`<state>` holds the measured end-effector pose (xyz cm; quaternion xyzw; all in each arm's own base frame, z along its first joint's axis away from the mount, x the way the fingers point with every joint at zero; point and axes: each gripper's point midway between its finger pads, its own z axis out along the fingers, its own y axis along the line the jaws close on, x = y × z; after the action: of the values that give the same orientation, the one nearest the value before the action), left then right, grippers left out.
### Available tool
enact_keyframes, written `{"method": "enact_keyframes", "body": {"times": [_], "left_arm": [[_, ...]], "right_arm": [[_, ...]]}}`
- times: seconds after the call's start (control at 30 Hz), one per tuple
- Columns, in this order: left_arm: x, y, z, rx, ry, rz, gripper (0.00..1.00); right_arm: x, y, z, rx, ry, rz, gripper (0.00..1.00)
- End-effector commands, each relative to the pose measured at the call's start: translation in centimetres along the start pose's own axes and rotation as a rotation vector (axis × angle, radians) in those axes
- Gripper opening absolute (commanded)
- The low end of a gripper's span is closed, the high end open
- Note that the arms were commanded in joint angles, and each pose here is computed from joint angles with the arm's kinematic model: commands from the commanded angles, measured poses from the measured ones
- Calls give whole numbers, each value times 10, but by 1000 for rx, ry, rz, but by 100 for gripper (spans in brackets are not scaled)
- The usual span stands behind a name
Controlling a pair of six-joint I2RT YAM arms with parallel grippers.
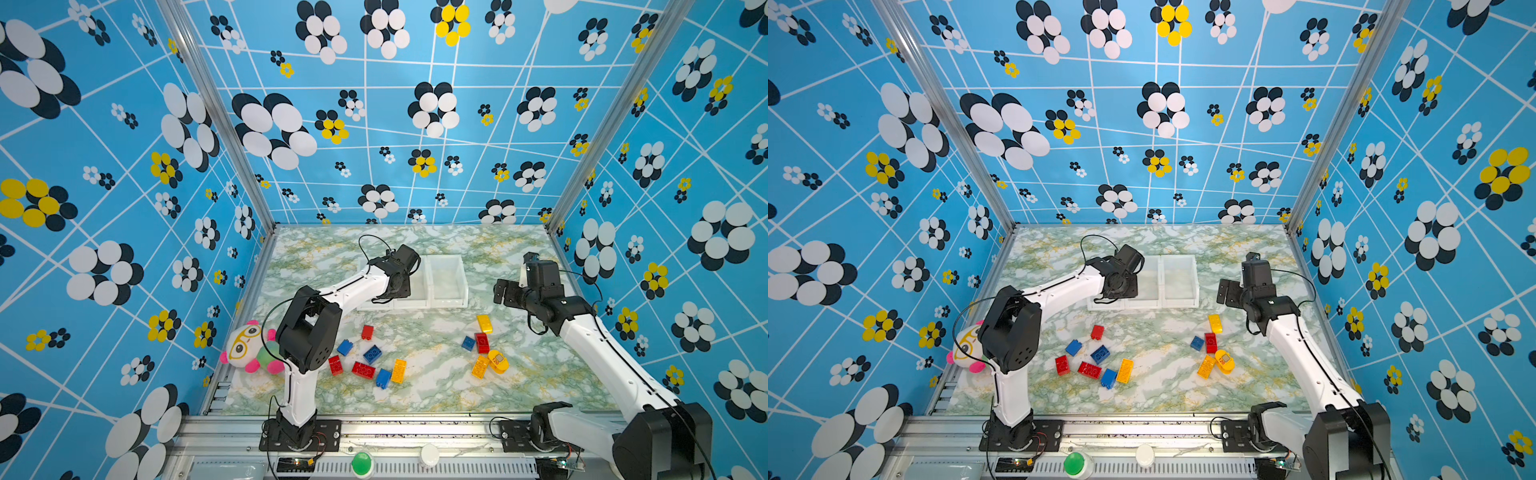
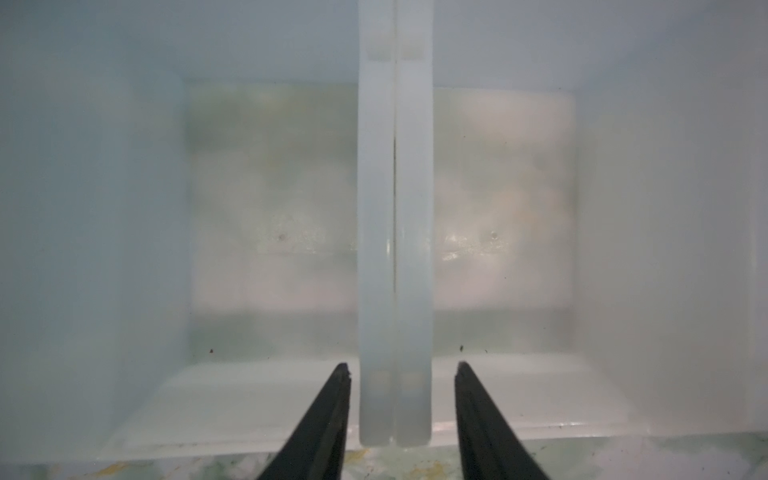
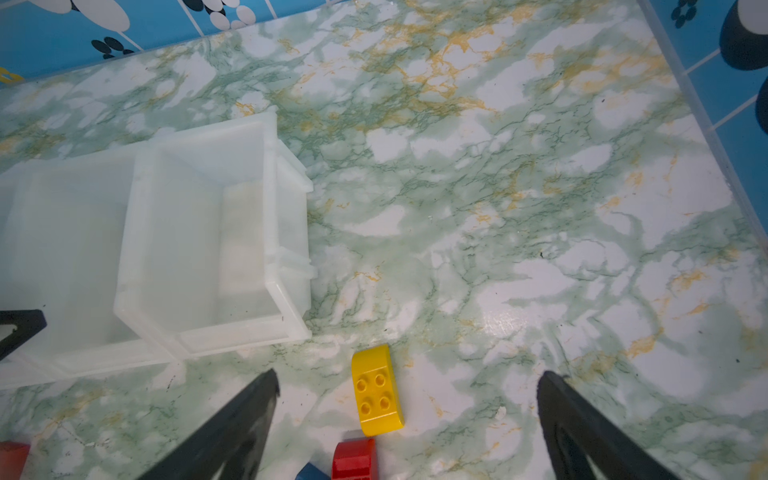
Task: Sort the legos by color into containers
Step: 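Lower the right gripper onto the yellow brick while the left gripper hovers near the bins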
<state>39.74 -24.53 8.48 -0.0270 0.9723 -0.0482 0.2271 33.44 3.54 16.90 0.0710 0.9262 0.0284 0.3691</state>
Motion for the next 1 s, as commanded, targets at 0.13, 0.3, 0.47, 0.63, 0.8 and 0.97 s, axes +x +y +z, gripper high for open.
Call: {"method": "enact_keyframes", "body": {"times": [0.13, 0.3, 0.47, 0.63, 0.8, 0.97], "left_arm": [[-28, -15, -42, 90, -109, -4, 69], [-35, -19, -65, 155, -166, -9, 75], [-25, -12, -82, 219, -190, -17, 76], [-8, 9, -95, 262, -196, -51, 77], [4, 34, -109, 274, -211, -85, 78], [15, 56, -118, 274, -206, -118, 82]], "right_arm": [[28, 5, -9, -32, 107, 39, 99], [54, 6, -12, -48, 188, 68, 99], [75, 5, -10, -54, 249, 60, 99], [86, 8, 4, -59, 325, 15, 94], [91, 12, 22, -59, 380, -20, 88], [96, 14, 41, -51, 406, -36, 83]]}}
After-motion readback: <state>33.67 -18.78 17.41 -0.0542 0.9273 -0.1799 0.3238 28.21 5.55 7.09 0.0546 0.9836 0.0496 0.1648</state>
